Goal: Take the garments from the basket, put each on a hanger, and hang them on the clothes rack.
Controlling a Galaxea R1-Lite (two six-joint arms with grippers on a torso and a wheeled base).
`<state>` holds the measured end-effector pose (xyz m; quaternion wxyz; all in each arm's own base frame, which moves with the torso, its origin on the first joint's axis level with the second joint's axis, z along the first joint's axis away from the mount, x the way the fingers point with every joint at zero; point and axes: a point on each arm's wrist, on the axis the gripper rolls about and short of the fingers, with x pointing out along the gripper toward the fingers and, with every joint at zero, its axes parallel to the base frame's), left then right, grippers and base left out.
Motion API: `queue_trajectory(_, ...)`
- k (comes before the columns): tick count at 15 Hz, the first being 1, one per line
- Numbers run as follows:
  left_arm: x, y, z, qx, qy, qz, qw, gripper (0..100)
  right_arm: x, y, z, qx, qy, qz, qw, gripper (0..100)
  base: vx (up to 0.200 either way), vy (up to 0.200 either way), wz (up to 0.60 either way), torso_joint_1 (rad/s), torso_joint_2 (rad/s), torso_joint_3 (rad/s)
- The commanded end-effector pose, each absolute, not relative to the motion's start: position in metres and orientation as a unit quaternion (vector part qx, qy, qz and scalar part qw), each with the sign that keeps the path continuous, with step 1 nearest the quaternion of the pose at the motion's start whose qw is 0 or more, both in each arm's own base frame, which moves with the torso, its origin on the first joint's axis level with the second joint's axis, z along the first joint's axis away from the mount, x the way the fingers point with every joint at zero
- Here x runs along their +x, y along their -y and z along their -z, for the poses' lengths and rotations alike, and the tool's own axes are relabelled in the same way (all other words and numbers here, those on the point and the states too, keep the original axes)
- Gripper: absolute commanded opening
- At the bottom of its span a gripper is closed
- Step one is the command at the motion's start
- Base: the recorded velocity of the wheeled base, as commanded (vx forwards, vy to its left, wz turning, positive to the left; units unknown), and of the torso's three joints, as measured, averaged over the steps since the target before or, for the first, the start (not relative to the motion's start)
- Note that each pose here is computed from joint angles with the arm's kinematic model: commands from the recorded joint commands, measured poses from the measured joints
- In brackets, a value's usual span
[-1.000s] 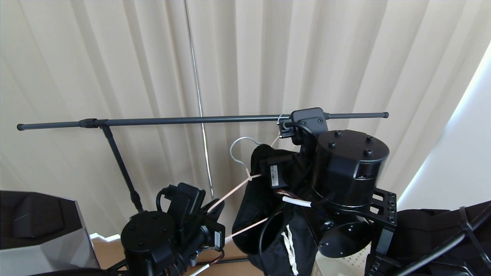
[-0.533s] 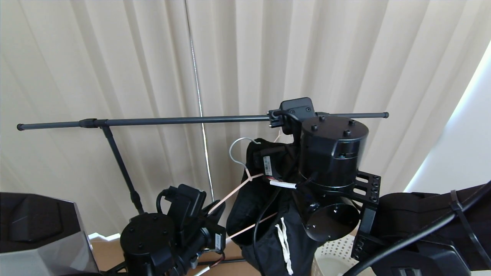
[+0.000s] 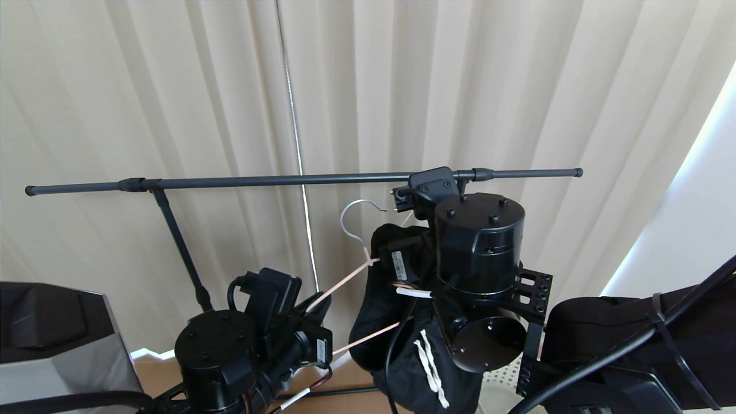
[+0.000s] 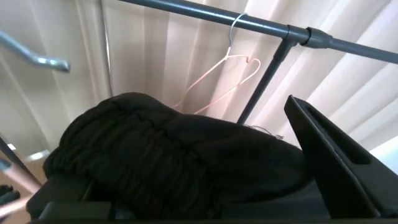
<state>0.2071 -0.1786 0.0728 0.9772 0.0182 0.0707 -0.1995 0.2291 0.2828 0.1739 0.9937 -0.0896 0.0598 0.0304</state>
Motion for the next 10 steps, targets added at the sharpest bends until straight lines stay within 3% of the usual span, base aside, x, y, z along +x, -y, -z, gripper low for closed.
queue_trajectory(1,0.213,0.175,-0.074,0.015,-0.067,0.187,0.980,0,0.225,-0.277,-0.184,-0.086,-0.057,-0.031,0.994,100,0.000,0.000,0.00,0.000,0.00,0.000)
queue_trajectory(10,0.223,0.174,-0.074,0.005,-0.062,0.173,0.983,0,0.216,-0.266,-0.191,-0.084,-0.056,-0.036,0.994,100,0.000,0.000,0.00,0.000,0.00,0.000)
